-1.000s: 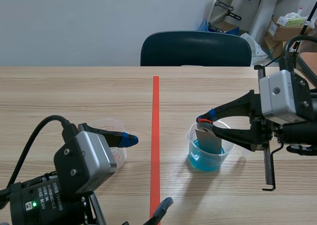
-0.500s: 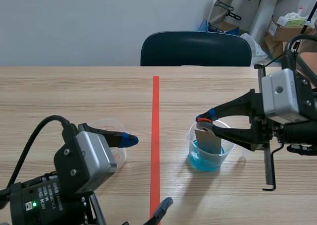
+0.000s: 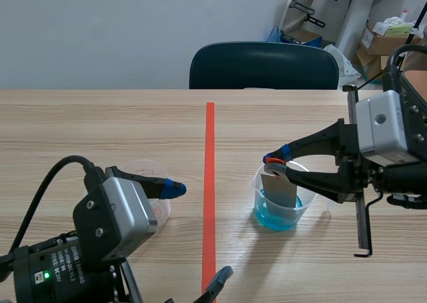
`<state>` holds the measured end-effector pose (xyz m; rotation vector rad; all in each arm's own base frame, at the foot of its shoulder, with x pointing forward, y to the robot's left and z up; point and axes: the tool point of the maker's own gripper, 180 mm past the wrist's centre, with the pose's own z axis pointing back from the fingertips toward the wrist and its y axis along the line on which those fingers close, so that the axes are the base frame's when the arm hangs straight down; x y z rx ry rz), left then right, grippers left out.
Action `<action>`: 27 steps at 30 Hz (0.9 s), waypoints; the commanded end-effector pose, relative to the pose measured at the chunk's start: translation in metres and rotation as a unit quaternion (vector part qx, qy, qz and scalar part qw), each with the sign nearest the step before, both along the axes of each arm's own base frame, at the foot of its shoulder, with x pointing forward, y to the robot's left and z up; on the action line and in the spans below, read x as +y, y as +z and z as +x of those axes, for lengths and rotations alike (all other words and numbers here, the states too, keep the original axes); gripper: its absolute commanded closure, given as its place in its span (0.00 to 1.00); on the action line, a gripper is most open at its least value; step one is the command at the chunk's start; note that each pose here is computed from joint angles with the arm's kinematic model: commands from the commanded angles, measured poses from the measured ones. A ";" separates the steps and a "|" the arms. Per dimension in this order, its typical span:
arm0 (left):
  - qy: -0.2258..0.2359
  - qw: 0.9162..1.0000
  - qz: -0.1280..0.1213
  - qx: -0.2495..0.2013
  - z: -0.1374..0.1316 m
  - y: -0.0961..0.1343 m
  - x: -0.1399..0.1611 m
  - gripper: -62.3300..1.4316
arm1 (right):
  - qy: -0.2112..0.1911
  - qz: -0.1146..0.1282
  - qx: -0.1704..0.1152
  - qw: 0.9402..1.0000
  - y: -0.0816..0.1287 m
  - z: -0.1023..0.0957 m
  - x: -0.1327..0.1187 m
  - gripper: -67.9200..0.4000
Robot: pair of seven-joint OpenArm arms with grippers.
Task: Do the redox reaction experiment
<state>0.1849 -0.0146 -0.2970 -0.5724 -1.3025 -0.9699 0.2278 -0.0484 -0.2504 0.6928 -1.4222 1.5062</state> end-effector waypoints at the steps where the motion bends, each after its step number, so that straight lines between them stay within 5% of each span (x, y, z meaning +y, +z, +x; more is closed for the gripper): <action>1: -0.002 1.000 -0.013 -0.005 0.000 0.007 -0.004 0.00 | -0.001 0.012 -0.012 1.000 0.013 0.006 -0.004 0.99; 27: -0.002 1.000 -0.013 -0.005 -0.001 0.008 -0.004 0.00 | -0.036 0.063 -0.033 0.997 0.058 0.022 -0.017 0.99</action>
